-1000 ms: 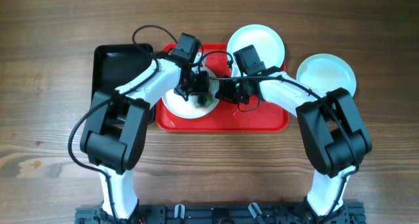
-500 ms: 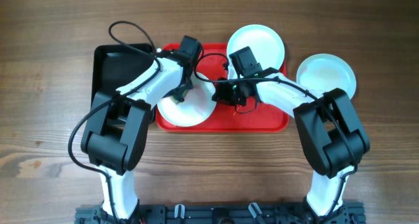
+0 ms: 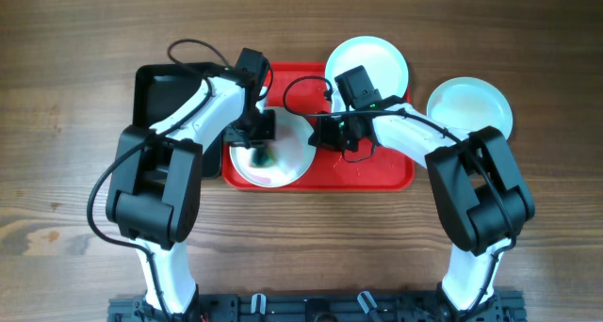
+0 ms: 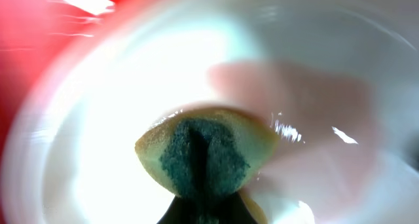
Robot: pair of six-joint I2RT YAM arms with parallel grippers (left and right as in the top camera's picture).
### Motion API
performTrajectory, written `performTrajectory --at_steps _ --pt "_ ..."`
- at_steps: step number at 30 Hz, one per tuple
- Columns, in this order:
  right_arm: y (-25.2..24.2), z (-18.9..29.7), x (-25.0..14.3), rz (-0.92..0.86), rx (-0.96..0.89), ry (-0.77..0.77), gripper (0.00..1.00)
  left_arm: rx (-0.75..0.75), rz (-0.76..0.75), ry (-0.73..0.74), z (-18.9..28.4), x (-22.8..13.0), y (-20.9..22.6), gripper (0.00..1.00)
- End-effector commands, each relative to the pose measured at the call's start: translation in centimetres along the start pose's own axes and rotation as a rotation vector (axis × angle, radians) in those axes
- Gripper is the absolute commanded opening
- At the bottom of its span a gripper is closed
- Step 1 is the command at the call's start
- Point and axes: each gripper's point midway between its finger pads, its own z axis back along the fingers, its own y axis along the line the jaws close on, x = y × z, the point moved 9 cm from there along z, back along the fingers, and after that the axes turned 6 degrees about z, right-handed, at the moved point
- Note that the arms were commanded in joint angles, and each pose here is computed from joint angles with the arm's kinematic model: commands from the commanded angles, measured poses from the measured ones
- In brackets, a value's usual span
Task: Clean dirty plates on tray and stack at the side
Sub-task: 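Continue scrubbing the plate's sauce smear with the left-held sponge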
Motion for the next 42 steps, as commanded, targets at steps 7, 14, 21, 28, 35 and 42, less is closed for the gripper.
performTrajectory --at_steps 7,14,21,28,35,42 --pt "-0.7 -1.3 -0.8 -0.037 -0.032 0.036 0.04 -0.342 -0.181 0.082 -3.7 -0.7 -3.7 0.04" --pt "-0.7 -1.3 -0.9 -0.036 -0.032 0.037 0.04 -0.121 0.047 -0.206 -3.8 3.2 -2.6 0.04" --pt "-0.7 -1.3 -0.9 -0.036 -0.032 0.036 0.04 0.242 0.207 -0.349 -3.2 3.6 0.7 0.04" --pt "-0.7 -1.3 -0.9 -0.032 -0.028 0.038 0.04 0.428 0.328 -0.340 -2.2 2.0 2.6 0.04" --pt "-0.7 -1.3 -0.9 -0.033 -0.028 0.038 0.04 0.159 0.194 -0.120 -0.9 -0.2 0.2 0.04" --pt "-0.6 -1.3 -0.9 -0.028 -0.020 0.042 0.04 -0.138 0.126 -0.155 5.0 -0.2 -1.8 0.04"
